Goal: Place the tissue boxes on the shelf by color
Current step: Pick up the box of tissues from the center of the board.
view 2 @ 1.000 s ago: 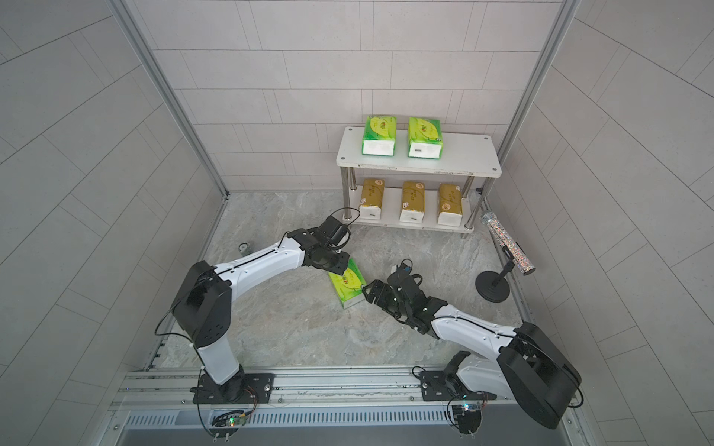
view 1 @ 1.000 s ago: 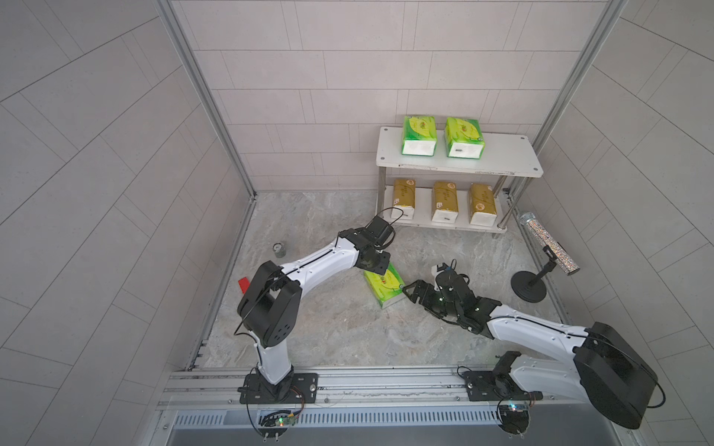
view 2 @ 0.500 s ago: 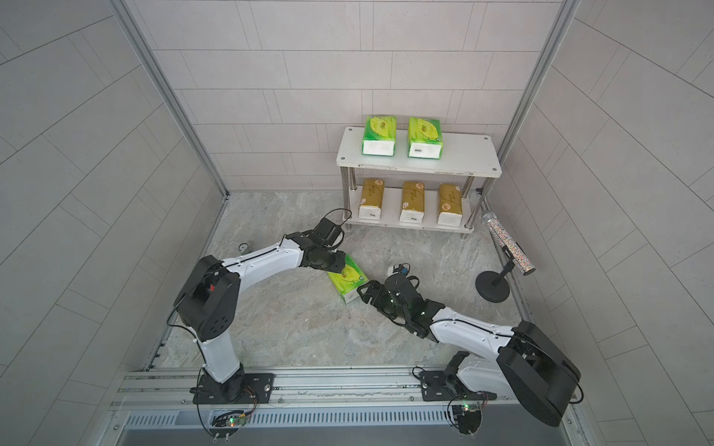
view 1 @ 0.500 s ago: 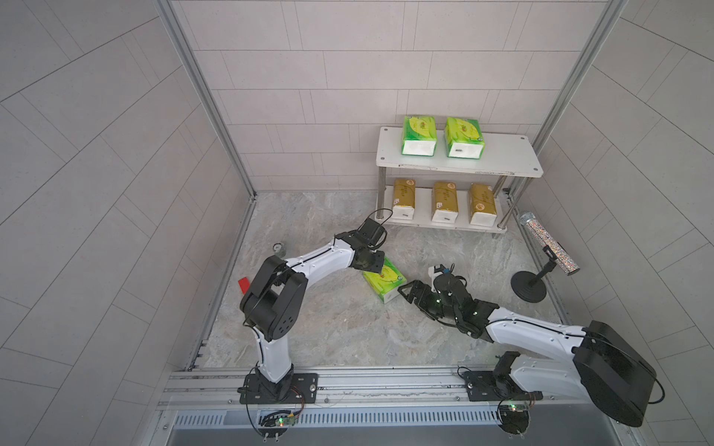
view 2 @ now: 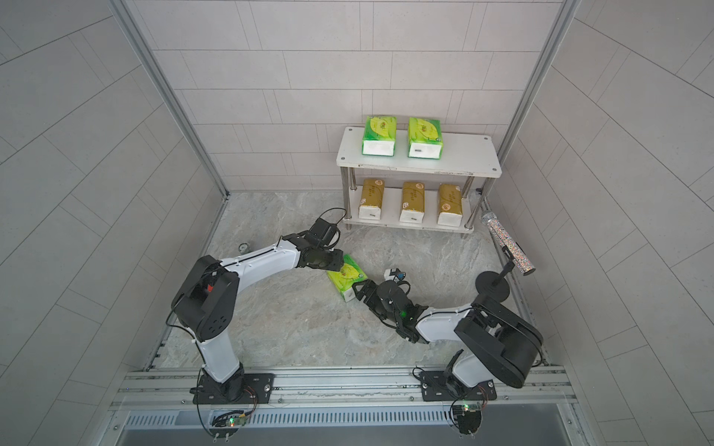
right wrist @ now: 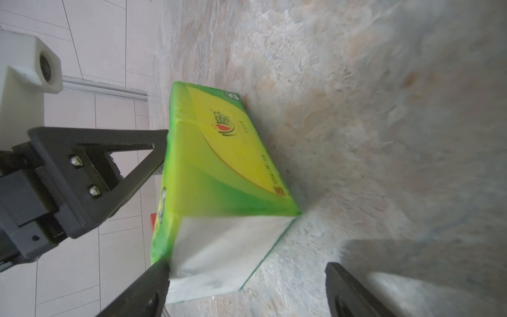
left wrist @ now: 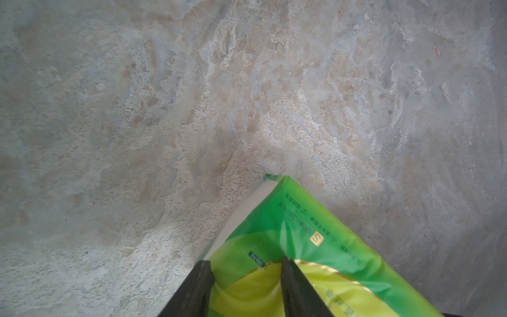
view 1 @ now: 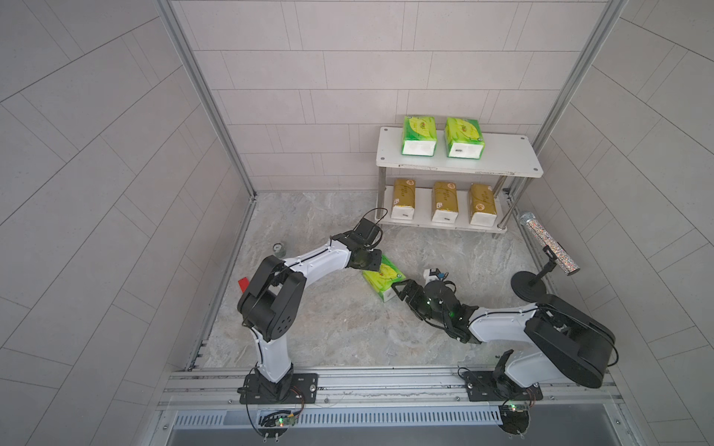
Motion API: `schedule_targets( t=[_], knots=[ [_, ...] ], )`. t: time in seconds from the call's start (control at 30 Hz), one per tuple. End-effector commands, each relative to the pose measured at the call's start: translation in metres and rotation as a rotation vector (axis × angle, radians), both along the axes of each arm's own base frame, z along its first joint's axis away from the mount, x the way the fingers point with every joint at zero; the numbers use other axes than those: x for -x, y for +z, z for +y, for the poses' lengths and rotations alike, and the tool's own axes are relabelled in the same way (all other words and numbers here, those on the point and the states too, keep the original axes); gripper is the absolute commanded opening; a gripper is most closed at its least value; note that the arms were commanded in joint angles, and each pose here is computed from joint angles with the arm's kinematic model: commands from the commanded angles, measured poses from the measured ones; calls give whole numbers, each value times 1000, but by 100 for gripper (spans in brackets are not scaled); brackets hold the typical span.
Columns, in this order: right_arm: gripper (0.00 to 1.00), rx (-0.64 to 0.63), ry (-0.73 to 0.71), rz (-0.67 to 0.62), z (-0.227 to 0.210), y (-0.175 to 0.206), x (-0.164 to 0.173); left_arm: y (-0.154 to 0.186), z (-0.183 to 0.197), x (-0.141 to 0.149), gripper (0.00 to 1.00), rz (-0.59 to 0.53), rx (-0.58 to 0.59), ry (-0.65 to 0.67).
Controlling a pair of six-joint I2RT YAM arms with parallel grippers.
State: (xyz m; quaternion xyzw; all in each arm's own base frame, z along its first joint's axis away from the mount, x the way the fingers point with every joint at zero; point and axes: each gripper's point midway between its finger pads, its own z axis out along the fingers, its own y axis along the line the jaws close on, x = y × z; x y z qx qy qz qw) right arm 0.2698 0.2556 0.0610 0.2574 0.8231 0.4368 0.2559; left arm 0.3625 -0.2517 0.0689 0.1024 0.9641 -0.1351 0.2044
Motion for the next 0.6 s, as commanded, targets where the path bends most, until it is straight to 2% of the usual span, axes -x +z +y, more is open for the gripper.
schedule_targets(
  t=[0.0, 0.3, 0.57],
  knots=[
    [93, -116, -39, -79, 13, 21, -17, -46, 36, 33, 49, 163, -151, 26],
    [90, -218, -59, -125, 24, 25, -28, -49, 36, 34, 48, 177, -157, 17],
    [89, -147, -83, -135, -1, 31, -13, -49, 35, 31, 48, 180, -162, 22]
  ],
)
